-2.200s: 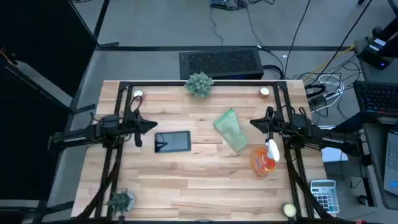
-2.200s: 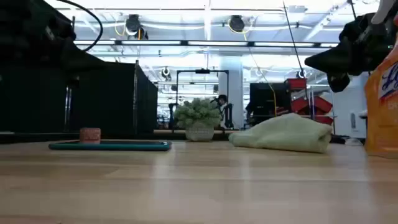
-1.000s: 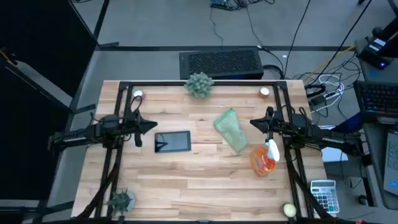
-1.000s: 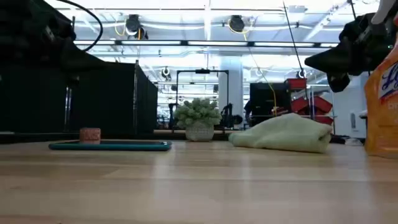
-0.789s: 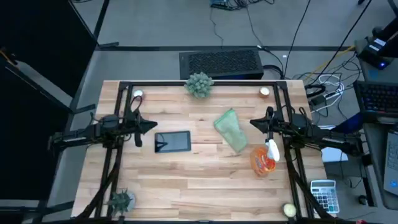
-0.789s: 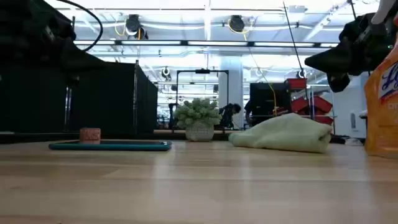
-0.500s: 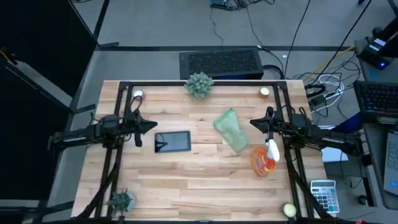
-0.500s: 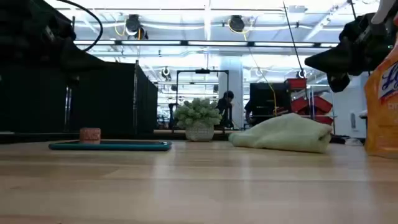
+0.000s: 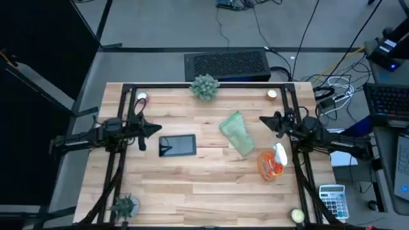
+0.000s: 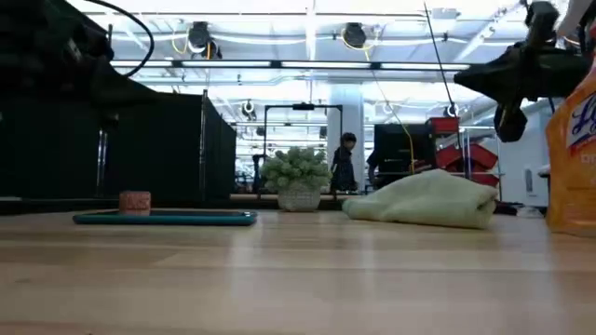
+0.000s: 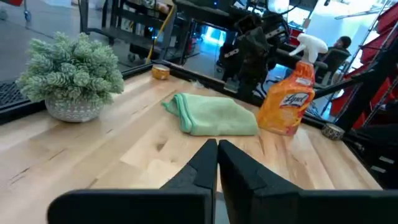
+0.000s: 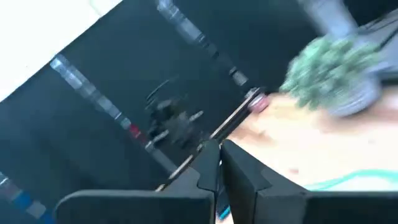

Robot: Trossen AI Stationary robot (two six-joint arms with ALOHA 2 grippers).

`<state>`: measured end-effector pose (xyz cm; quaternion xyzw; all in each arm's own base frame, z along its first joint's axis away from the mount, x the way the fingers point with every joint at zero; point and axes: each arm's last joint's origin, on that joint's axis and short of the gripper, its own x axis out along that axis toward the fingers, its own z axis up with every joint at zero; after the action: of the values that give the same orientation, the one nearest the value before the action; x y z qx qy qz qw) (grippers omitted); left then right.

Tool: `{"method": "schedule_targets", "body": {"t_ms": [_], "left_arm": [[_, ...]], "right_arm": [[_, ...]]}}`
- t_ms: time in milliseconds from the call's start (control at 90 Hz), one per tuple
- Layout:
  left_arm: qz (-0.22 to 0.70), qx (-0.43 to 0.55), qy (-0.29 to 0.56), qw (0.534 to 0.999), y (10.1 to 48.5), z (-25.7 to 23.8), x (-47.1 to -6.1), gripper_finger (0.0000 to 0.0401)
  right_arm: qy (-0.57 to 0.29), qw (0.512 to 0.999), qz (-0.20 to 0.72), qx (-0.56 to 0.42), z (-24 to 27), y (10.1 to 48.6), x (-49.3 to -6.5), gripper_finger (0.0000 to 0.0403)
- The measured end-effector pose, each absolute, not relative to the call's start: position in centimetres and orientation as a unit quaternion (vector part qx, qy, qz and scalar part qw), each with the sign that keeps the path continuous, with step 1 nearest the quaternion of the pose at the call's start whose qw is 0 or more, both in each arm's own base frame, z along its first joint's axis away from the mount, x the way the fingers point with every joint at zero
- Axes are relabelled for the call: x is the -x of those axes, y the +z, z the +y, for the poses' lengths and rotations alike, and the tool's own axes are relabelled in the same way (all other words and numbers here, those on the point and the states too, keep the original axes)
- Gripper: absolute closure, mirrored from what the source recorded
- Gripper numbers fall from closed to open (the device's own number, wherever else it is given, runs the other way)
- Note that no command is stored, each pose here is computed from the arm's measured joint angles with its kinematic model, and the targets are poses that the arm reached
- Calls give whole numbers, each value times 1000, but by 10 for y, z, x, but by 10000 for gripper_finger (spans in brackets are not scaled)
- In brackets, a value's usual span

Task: Apply microfiber cloth
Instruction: Spray the front of the cellphone with a spray bottle

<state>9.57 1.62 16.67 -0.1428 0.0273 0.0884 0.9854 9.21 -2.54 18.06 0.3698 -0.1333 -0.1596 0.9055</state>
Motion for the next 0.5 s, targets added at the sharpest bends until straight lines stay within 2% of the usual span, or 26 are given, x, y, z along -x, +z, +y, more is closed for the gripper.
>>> {"method": "schedule_targets", "body": {"t_ms": [122, 222, 344, 411, 500], "left_arm": [[27, 143, 88, 985, 167, 16, -96, 401], [24, 142, 92, 985, 167, 16, -96, 401], [19, 141, 100, 985, 168, 17, -96, 401], [21, 142, 102, 984, 168, 17, -96, 401], [30, 143, 104, 984, 166, 17, -96, 401]], "right_arm": [[-172, 899, -148, -375, -27, 182, -92, 399], [-150, 901, -211, -348, -27, 197, -91, 399], [-148, 913, -238, -295, -27, 227, -93, 402], [-150, 914, -259, -275, -26, 258, -86, 402], [-171, 922, -229, -260, -27, 281, -87, 402]]}}
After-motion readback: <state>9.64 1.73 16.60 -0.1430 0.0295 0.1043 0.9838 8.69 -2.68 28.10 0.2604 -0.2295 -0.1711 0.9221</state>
